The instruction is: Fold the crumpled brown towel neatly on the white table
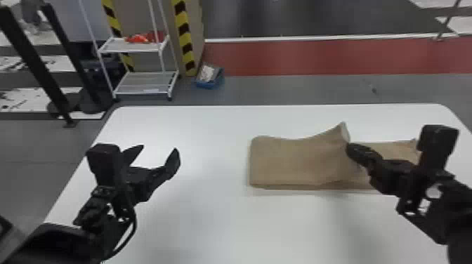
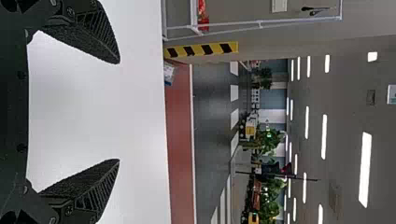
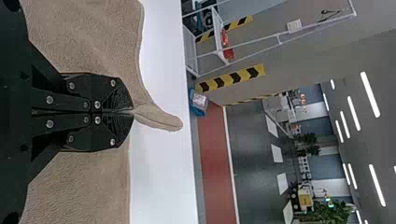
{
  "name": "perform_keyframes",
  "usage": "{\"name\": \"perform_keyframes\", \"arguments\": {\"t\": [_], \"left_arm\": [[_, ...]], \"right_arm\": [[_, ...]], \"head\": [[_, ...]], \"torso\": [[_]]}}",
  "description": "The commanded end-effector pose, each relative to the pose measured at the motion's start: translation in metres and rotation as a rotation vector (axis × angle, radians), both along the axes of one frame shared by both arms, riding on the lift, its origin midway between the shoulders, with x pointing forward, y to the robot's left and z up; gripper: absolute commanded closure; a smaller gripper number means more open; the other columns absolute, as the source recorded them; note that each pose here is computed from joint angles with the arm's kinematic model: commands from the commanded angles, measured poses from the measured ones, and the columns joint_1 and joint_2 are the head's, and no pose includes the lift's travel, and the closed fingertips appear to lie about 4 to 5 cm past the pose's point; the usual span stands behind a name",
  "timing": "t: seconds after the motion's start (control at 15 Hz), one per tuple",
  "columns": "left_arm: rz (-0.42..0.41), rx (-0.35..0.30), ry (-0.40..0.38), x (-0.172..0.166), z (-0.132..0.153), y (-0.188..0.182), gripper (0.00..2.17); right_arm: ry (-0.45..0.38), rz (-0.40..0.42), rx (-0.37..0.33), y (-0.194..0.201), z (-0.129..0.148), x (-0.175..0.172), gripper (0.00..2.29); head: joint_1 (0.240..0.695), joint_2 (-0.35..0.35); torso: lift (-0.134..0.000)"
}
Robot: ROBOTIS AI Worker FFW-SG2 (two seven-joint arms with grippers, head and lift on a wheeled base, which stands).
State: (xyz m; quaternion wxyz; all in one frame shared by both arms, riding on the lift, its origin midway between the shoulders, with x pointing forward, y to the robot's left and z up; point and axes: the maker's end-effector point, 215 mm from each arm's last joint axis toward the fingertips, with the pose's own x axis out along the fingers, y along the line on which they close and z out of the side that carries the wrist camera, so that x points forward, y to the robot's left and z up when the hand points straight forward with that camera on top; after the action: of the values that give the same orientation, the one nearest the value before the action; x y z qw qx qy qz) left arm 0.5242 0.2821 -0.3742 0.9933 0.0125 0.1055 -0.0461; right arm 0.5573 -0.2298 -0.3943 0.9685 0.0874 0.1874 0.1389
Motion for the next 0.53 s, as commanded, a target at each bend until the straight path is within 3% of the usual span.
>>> {"name": "perform_keyframes", "arguments": {"t": [0.0,0.13,0.27,0.4,0.47], "left_arm": [[0.001,0.001,0.007,-0.001,-0.004,-0.004,0.15],[0.007,-0.002,0.005,0.000,-0.002,-0.004,0.15],[0.014,-0.004,0.012,0.000,-0.003,-0.001,0.15],[0.015,-0.001,0.015,0.000,-0.003,-0.001,0.15],[0.014,0.000,0.015,0.000,-0.003,-0.002,0.15]], "right_arm": [[0.019,-0.009,0.003,-0.003,-0.024,0.006,1.27],[-0.003,-0.003,0.016,-0.005,-0.008,0.008,1.27],[-0.053,-0.004,0.037,-0.015,0.031,0.006,1.27],[-0.104,-0.052,0.039,-0.064,0.062,0.001,1.27],[-0.097,-0.063,0.035,-0.081,0.063,-0.001,1.27]], "head": [[0.695,0.054],[0.695,0.049],[0.695,0.047],[0.695,0.037],[0.695,0.027]], "torso": [[-0.124],[-0.124],[-0.124],[-0.124],[-0.124]]}}
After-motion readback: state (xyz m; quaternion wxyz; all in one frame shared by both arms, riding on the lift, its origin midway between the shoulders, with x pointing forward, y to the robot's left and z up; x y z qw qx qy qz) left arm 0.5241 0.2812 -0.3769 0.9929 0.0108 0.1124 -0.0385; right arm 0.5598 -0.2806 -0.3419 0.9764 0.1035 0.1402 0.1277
